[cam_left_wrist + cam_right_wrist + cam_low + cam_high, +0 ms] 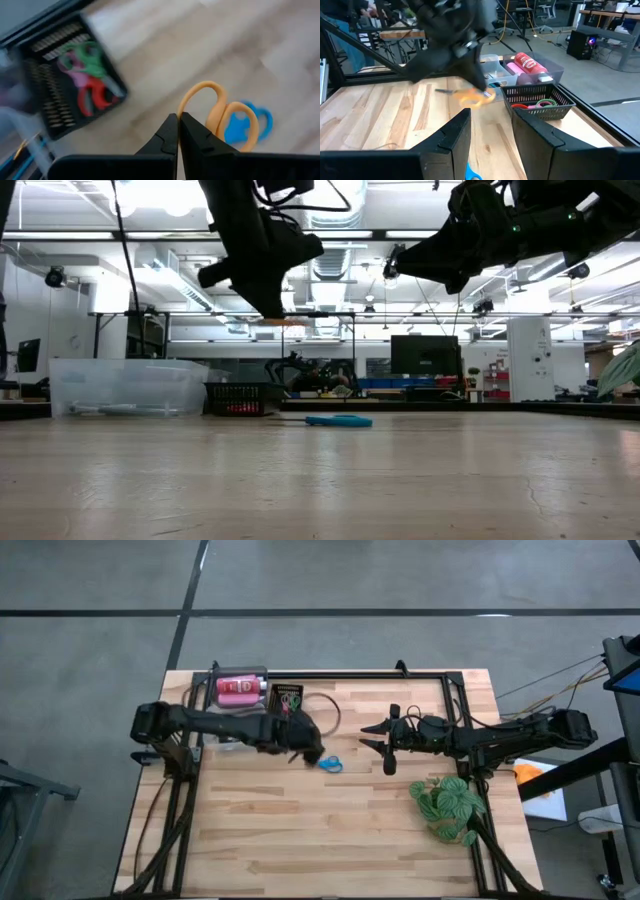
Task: Pick & Place Paint Supplies
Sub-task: Put the yellow scissors into the right black bin, then put the blue scissors into the right black bin
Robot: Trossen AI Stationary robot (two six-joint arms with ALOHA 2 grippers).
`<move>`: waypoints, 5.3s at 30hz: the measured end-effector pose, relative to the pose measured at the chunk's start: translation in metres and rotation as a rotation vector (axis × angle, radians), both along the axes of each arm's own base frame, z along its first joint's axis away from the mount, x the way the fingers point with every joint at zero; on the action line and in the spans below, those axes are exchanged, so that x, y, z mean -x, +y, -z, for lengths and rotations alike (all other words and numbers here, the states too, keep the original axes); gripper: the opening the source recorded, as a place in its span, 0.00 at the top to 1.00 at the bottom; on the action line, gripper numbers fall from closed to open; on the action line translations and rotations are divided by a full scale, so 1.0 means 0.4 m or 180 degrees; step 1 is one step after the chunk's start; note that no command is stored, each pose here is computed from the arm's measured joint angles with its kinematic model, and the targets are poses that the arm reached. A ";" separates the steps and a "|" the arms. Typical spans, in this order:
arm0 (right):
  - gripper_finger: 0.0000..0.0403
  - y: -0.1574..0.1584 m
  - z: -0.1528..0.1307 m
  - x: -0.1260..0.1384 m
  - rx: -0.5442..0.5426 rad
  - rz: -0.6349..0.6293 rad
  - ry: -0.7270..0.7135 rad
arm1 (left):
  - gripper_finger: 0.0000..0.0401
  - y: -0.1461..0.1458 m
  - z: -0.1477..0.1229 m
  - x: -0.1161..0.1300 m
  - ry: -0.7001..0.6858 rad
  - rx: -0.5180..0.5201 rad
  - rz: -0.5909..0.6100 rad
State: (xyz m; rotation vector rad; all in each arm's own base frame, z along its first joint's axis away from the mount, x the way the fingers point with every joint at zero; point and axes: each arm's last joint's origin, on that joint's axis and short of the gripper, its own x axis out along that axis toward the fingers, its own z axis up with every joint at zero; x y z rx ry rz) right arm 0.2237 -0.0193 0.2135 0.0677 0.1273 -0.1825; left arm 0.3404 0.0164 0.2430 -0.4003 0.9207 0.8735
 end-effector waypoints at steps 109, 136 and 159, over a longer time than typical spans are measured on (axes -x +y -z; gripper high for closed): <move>0.65 0.000 -0.001 0.000 0.0004 -0.0001 -0.0009 | 0.74 0.325 0.041 0.043 -0.0039 0.0263 -0.0657; 0.65 0.000 0.000 0.000 0.0006 -0.0002 -0.0007 | 0.74 0.051 0.126 -0.156 -0.0302 -0.0030 0.2778; 0.65 0.000 0.001 0.000 0.0002 0.0001 0.0008 | 0.74 0.080 0.302 -0.178 0.0145 0.0257 0.2777</move>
